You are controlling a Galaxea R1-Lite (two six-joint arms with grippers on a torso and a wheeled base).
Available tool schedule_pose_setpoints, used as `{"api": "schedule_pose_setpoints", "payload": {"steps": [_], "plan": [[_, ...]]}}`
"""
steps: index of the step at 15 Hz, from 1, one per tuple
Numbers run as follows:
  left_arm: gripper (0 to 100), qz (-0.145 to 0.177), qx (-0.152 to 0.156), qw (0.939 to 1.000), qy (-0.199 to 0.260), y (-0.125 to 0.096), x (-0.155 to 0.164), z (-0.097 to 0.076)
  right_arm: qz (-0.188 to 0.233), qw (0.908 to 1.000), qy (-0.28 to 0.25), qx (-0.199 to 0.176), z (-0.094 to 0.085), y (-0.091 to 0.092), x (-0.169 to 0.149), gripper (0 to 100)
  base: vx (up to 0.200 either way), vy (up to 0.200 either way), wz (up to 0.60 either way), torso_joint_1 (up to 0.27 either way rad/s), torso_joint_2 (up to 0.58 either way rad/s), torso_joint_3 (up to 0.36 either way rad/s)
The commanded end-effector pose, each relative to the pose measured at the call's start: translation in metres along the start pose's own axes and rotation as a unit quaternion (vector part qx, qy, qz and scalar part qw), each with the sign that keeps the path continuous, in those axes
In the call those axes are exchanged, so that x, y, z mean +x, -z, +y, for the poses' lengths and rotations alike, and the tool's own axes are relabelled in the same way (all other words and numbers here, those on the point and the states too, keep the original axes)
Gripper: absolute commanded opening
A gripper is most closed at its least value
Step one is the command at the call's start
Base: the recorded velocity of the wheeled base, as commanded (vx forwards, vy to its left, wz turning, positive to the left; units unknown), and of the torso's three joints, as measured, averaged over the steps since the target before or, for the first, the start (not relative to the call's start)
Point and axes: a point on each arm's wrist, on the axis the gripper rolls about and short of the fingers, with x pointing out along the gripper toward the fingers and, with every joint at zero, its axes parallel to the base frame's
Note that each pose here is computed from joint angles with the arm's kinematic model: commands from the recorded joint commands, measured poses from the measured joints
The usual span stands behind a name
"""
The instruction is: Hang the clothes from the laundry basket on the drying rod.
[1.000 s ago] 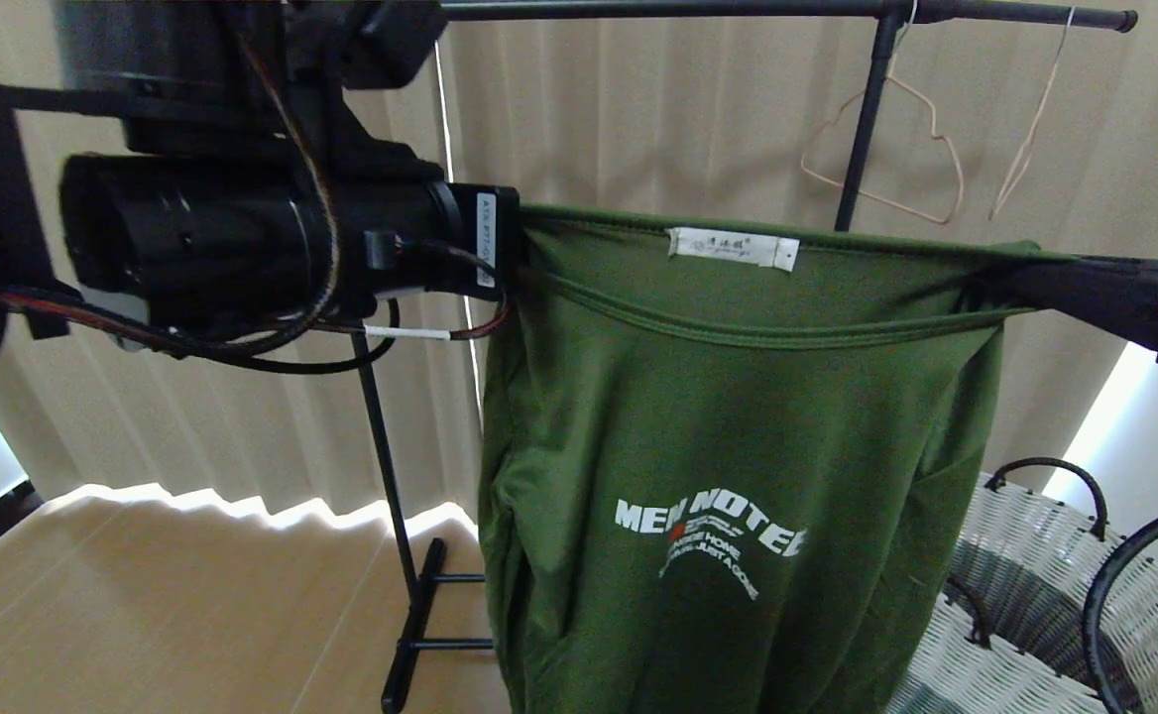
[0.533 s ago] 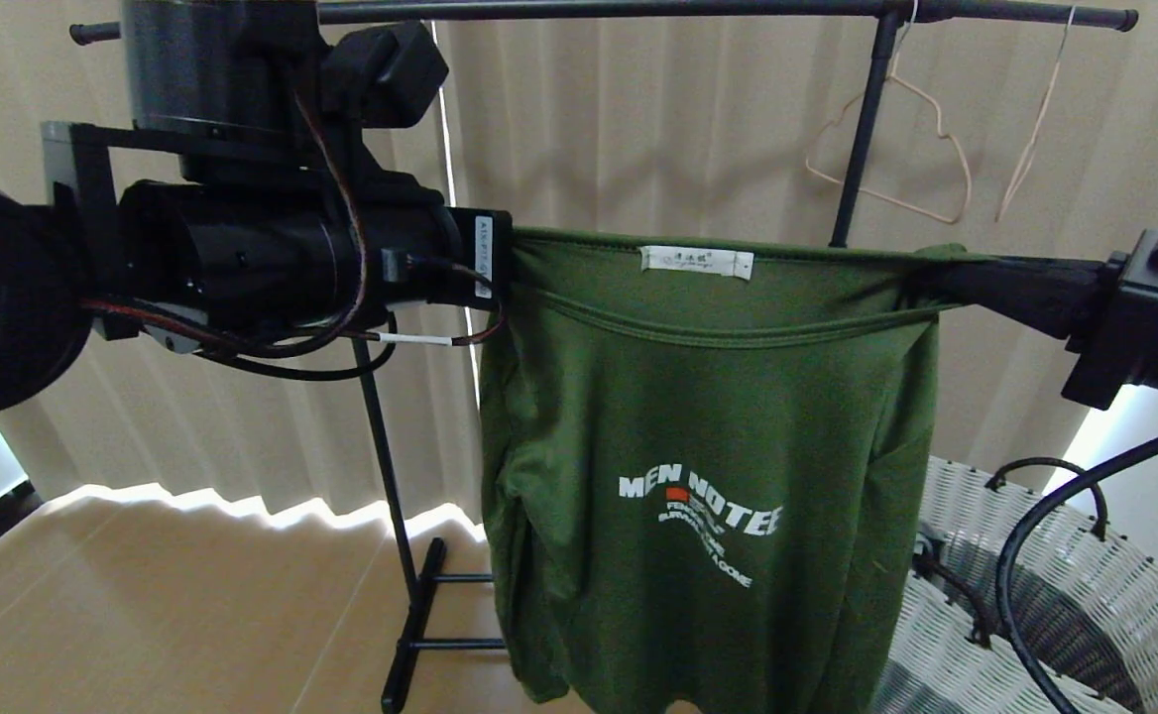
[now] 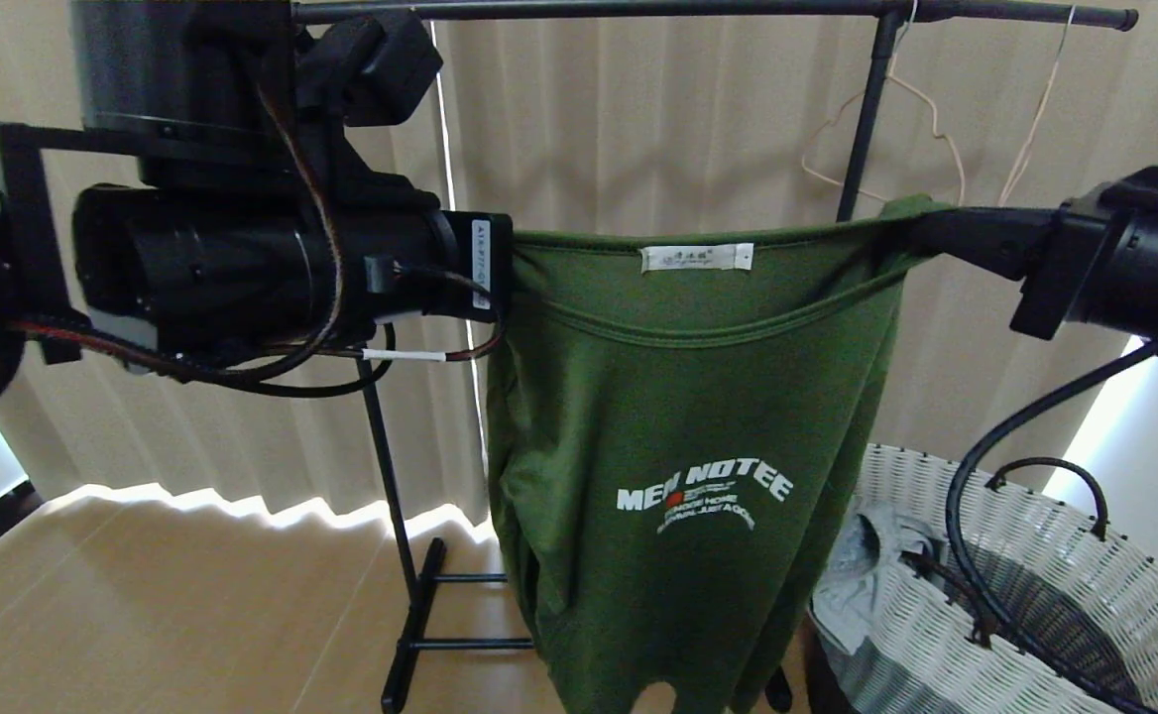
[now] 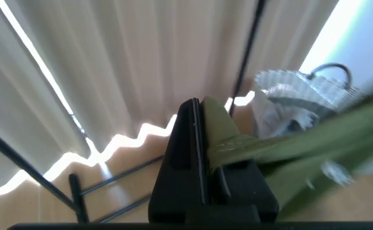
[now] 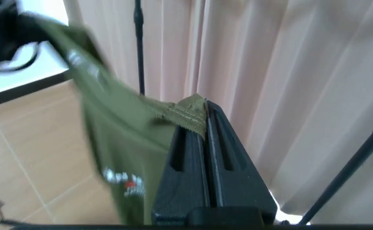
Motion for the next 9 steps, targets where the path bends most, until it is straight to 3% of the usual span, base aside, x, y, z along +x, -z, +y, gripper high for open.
{"api": "schedule_pose_setpoints", "payload": {"steps": [1, 5, 9], "plan": [[0, -0.014, 0.005, 0.9994, 0.032, -0.001, -0.032, -0.011, 0.004, 1.0, -0.002, 0.008, -0.006, -0.002, 0.026, 0, 0.0, 0.0, 0.0, 0.0, 0.0, 0.0], [0, -0.035, 0.016, 0.9946, 0.097, -0.005, -0.061, -0.038, -0.037, 0.9993, -0.006, 0.006, -0.015, -0.002, 0.06, 0, 0.0, 0.0, 0.0, 0.0, 0.0, 0.0], [0, -0.039, 0.017, 0.994, 0.101, -0.006, -0.066, -0.038, -0.045, 0.999, -0.006, 0.004, -0.016, -0.003, 0.064, 0, 0.0, 0.0, 0.0, 0.0, 0.0, 0.0]]}}
